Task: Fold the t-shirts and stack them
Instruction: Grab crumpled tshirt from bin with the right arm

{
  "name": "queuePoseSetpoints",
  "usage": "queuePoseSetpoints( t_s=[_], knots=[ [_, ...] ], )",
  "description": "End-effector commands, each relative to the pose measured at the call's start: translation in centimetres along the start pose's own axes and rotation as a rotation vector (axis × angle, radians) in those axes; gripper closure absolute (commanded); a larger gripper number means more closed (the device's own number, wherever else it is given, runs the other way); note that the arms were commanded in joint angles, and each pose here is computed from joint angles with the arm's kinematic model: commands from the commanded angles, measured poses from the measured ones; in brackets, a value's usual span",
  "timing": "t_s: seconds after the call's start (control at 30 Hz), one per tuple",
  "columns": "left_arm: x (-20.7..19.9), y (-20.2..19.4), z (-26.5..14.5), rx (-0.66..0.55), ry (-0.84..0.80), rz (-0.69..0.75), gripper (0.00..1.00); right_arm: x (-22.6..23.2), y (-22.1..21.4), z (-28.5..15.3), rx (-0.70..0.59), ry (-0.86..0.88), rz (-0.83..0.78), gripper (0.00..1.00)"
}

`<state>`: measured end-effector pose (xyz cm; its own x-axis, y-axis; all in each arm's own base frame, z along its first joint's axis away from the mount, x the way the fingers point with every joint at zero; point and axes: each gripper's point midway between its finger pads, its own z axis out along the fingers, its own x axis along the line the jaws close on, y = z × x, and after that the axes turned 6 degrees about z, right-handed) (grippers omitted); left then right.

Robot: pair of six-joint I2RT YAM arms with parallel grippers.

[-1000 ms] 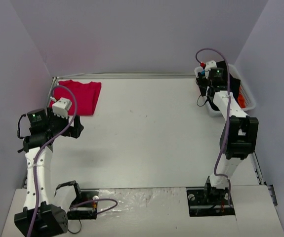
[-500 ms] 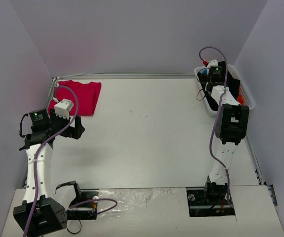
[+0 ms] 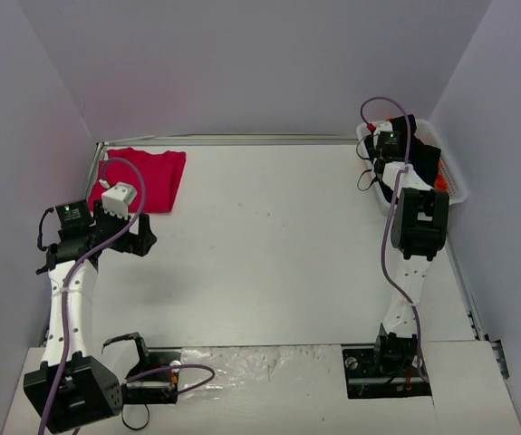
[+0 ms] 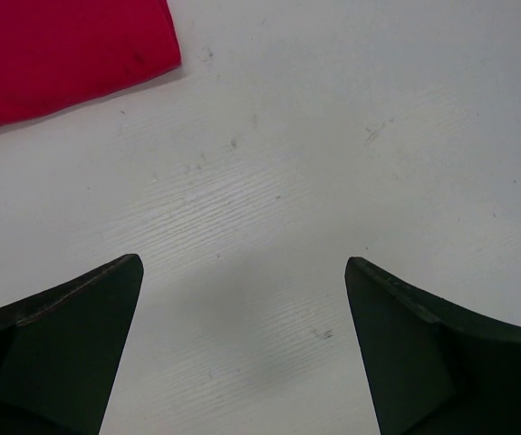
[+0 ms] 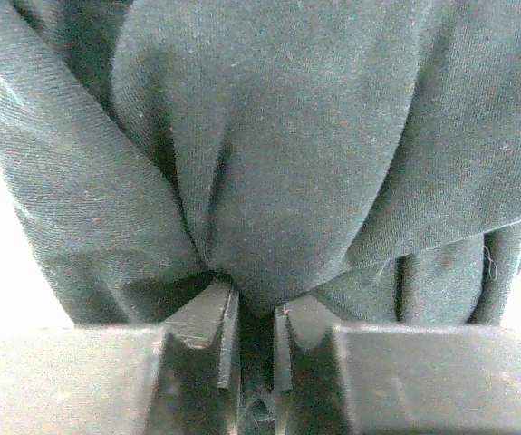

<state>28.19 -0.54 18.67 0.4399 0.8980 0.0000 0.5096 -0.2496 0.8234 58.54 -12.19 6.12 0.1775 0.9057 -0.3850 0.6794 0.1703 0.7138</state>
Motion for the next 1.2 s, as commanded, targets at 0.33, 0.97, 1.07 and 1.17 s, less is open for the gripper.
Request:
queuePoseSetpoints(
  t_s=[0.33, 0.97, 1.07, 1.17],
  knots=[
    [-0.4, 0.0, -0.1, -0.007, -0.024, 0.016, 0.06, -2.8, 3.1, -5.6, -0.05, -0.009, 0.112, 1.0],
    [-0.5, 0.3, -0.6, -0.02, -0.013, 0.027, 0.06, -3.1, 10.4, -16.5, -0.271, 0.066, 0.142, 1.0],
    [-0.4, 0.4, -0.6, -0.023, -0.011, 0.03, 0.06, -1.9, 12.2, -19.6, -0.327, 0.091, 0.123, 1.0],
    [-0.5, 0.5, -0.7, -0.027, -0.01, 0.034, 0.06, -0.9, 14.7, -23.5, -0.406, 0.129, 0.114, 1.0]
  ],
)
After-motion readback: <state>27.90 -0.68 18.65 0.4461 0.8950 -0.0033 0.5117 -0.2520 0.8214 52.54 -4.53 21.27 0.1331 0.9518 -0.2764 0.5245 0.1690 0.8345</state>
